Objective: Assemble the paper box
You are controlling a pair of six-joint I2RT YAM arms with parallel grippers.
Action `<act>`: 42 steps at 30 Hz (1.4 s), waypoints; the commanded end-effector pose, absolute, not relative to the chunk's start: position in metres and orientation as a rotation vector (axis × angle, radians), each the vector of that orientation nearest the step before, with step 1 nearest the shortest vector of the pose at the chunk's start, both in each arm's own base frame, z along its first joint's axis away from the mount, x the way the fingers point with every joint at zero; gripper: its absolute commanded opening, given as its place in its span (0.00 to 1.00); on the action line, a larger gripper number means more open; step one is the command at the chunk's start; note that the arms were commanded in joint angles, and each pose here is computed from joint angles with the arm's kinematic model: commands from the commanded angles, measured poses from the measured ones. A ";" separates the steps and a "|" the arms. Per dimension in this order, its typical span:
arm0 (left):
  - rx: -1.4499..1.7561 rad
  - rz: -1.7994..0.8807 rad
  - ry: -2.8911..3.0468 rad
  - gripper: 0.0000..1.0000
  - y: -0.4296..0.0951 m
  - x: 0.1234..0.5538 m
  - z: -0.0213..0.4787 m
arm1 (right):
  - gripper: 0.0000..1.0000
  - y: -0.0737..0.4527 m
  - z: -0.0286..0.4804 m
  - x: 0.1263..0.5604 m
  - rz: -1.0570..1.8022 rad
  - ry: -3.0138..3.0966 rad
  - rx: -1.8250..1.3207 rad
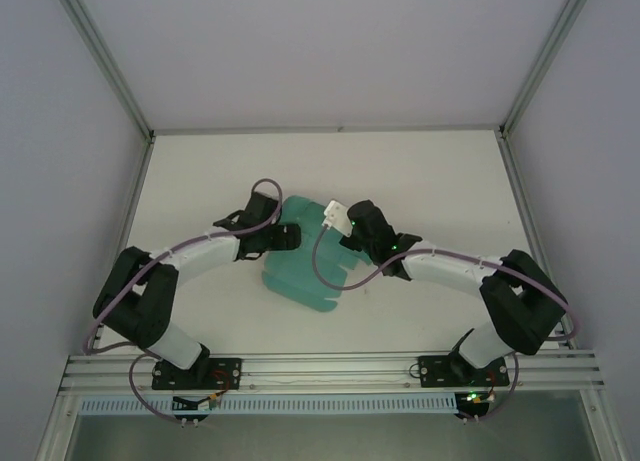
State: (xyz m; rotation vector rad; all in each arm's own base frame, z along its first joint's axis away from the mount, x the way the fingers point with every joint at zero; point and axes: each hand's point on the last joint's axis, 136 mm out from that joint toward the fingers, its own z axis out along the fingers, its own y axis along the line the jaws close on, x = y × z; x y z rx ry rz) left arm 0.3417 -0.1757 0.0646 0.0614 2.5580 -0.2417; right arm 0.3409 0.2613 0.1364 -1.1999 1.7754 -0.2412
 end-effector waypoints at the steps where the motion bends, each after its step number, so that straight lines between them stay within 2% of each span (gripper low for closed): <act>1: 0.052 -0.107 2.543 0.98 -0.168 0.348 0.061 | 0.00 0.269 0.156 0.341 -0.190 1.745 -1.173; 6: 0.073 -0.257 2.509 1.00 -0.185 0.346 0.079 | 0.00 0.266 0.151 0.346 -0.268 1.738 -1.216; 13: 0.090 -0.404 2.363 1.00 -0.187 0.335 0.138 | 0.00 0.257 0.158 0.377 -0.600 1.627 -1.304; 20: -0.077 -0.333 2.295 1.00 -0.142 0.335 0.170 | 0.00 0.265 0.182 0.404 -0.821 1.439 -1.298; 28: -0.421 -0.337 2.286 1.00 -0.084 0.363 0.158 | 0.00 0.273 0.180 0.417 -1.073 1.220 -1.280; 32: -0.515 -0.337 2.298 1.00 -0.067 0.383 0.143 | 0.00 0.278 0.169 0.415 -1.103 1.173 -1.276; 38: -0.479 -0.295 2.343 1.00 -0.068 0.414 0.123 | 0.00 0.276 0.125 0.406 -1.005 1.253 -1.346; 42: -0.382 -0.369 2.370 1.00 -0.086 0.436 0.108 | 0.00 0.275 0.108 0.403 -0.974 1.278 -1.365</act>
